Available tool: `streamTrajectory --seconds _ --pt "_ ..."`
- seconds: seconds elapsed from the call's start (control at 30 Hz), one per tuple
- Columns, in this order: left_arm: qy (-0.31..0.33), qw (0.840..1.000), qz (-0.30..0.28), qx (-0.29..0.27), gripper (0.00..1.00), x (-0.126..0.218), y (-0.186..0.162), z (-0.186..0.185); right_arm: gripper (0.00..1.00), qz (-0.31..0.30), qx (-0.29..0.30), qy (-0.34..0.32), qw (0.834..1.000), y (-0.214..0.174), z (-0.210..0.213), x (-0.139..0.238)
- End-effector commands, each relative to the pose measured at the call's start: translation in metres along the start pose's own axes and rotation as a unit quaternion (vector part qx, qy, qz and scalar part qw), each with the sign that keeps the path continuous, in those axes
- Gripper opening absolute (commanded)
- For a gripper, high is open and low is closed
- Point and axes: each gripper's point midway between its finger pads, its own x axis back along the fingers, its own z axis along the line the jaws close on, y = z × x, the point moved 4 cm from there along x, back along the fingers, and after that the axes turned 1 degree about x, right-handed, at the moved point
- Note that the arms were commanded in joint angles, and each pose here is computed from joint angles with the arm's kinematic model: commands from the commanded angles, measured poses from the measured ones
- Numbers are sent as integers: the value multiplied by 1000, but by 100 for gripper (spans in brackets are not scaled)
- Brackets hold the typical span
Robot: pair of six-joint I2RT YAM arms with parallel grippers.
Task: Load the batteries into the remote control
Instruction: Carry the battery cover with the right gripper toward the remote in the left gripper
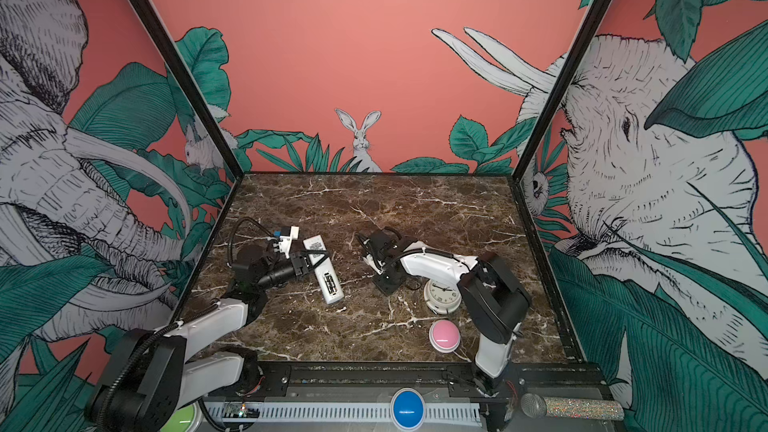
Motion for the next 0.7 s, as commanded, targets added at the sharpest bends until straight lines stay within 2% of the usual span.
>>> streamTrajectory --seconds 0.0,0.37,0.5,0.67 --pt "-12 999 -17 -28 0 5 5 -11 17 -81 30 16 996 17 11 26" --pt "8 997 -46 -62 0 12 11 -18 17 -232 64 50 969 33 37 84" --pt "20 995 -65 -75 0 16 12 -17 18 -264 51 55 962 37 38 98" --pt "40 990 -92 -101 0 24 15 -20 19 -316 32 86 944 44 47 119"
